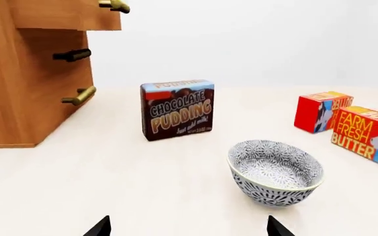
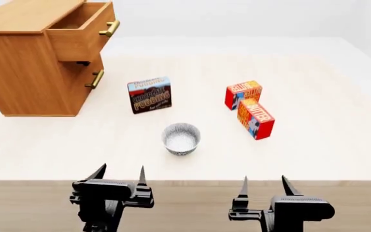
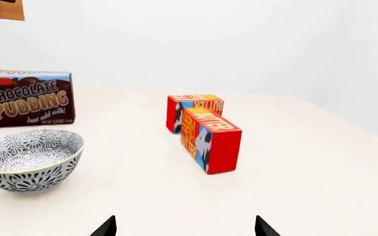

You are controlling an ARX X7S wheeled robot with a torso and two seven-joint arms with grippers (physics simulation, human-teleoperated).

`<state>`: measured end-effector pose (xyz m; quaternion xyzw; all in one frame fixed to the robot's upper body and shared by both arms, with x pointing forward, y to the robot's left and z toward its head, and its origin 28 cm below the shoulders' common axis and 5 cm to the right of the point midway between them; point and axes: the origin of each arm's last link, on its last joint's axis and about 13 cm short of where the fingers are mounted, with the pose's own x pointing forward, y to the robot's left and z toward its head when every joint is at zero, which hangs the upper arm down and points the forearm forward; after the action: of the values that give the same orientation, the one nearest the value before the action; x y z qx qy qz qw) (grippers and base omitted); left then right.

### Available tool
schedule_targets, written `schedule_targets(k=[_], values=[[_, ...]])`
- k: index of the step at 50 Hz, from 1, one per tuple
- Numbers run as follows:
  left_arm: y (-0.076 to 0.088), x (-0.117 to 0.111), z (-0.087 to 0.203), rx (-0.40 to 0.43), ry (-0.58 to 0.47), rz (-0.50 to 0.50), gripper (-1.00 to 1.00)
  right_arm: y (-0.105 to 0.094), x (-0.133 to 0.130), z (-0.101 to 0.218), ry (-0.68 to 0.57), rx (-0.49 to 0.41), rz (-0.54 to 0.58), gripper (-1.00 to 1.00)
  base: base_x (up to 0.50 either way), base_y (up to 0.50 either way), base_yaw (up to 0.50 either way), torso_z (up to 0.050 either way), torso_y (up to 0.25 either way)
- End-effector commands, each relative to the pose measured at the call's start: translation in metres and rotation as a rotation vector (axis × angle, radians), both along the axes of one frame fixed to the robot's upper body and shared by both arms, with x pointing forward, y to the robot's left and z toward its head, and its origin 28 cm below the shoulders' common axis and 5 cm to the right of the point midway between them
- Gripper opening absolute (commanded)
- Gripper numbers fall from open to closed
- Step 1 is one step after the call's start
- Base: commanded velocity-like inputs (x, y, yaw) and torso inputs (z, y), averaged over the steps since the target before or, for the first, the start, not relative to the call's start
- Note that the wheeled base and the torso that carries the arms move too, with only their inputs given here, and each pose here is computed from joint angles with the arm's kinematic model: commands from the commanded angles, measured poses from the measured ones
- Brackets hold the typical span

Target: Put the bowl in the top drawer of the cabinet.

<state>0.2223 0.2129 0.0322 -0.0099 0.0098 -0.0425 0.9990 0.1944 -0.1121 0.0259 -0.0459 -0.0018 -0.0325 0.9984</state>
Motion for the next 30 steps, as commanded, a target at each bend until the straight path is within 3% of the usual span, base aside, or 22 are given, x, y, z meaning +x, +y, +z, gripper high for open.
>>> schedule_targets(k=[1, 6, 22, 30], values=[[0.007, 0.024, 0.041, 0.016, -0.018, -0.107, 1.00, -0.019, 0.004, 0.033, 0.062, -0.052, -0.011, 1.00, 0.00, 0.00, 0.00, 0.050, 0.000], [0.010, 0.045, 0.081, -0.002, -0.017, -0.135, 1.00, -0.027, 0.015, 0.064, 0.066, -0.093, 0.001, 1.00, 0.00, 0.00, 0.00, 0.050, 0.000], [0.017, 0.118, 0.219, -0.020, -0.035, -0.048, 1.00, -0.039, 0.054, 0.177, 0.002, -0.204, -0.035, 1.00, 0.00, 0.00, 0.00, 0.050, 0.000], [0.020, 0.139, 0.278, -0.044, -0.009, 0.000, 1.00, -0.039, 0.058, 0.205, -0.040, -0.218, -0.039, 1.00, 0.00, 0.00, 0.00, 0.038, 0.000]])
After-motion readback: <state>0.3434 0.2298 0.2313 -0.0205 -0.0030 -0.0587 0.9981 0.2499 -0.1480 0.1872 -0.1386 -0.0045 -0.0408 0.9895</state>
